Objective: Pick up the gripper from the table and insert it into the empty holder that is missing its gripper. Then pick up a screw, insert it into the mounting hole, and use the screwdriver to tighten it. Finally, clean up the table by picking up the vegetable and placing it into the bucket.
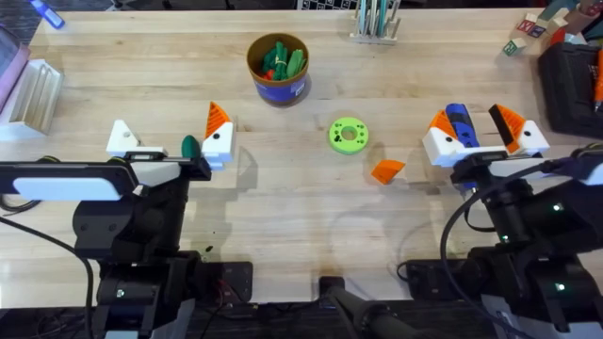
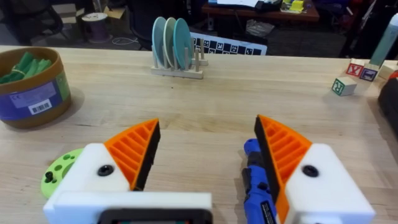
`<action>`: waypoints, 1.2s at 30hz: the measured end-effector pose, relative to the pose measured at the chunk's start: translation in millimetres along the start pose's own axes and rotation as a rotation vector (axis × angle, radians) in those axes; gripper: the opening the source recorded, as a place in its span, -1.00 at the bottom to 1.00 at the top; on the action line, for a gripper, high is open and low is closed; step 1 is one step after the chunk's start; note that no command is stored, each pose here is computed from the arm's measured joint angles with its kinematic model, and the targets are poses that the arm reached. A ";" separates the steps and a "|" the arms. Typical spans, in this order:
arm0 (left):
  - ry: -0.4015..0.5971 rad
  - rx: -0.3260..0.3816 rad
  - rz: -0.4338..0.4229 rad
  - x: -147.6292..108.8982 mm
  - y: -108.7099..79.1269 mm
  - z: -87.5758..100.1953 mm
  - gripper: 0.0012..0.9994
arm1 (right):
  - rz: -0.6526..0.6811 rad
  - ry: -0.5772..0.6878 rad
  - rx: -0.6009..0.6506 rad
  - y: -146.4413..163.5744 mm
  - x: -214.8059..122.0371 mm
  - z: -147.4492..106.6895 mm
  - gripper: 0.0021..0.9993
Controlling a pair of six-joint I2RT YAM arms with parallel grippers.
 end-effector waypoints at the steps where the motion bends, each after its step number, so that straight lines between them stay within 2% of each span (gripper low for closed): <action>1: 0.000 0.000 0.000 0.0 0.0 0.0 0.97 | 0.000 0.000 0.000 0.0 0.0 0.0 0.87; 13: -0.001 0.000 0.000 -0.1 0.1 0.7 0.97 | 0.000 0.000 0.000 0.0 0.0 0.1 0.87; 16: 0.034 0.000 -0.001 -2.5 0.8 3.0 0.97 | -0.002 0.009 0.006 0.0 -0.5 -0.2 0.87; 19: 0.093 0.003 0.027 -10.1 5.9 15.9 0.97 | -0.004 0.048 0.017 1.0 -4.7 4.5 0.87; 22: 0.147 0.007 0.071 -20.3 14.5 43.5 0.97 | -0.014 0.119 0.027 3.4 -15.1 19.9 0.87; 25: 0.256 0.019 0.105 -28.3 22.9 71.9 0.97 | -0.026 0.196 0.029 7.1 -29.0 44.6 0.87; 27: 0.353 0.030 0.116 -29.2 27.0 83.9 0.97 | -0.034 0.250 0.031 9.3 -35.6 60.0 0.87; 29: 0.477 0.044 0.116 -26.4 29.4 88.5 0.97 | -0.039 0.289 0.032 11.3 -37.3 73.9 0.87; 32: 0.663 0.062 0.089 -10.0 29.1 83.7 0.97 | -0.039 0.311 0.032 13.7 -32.3 90.1 0.87; 36: 0.858 0.063 0.018 18.4 21.8 57.1 0.97 | -0.044 0.345 0.034 14.1 -24.5 94.4 0.87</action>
Point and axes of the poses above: each hand's point on the last joint's axis, 136 mm out from that joint toward the fingers, its own x axis out along the fingers, its own y axis along the line the jaws close on, z = x × y, the point moved 8 cm from there along -x, back along the fingers, and after that the axes turned 8 degrees about x, right-handed, at the moved point
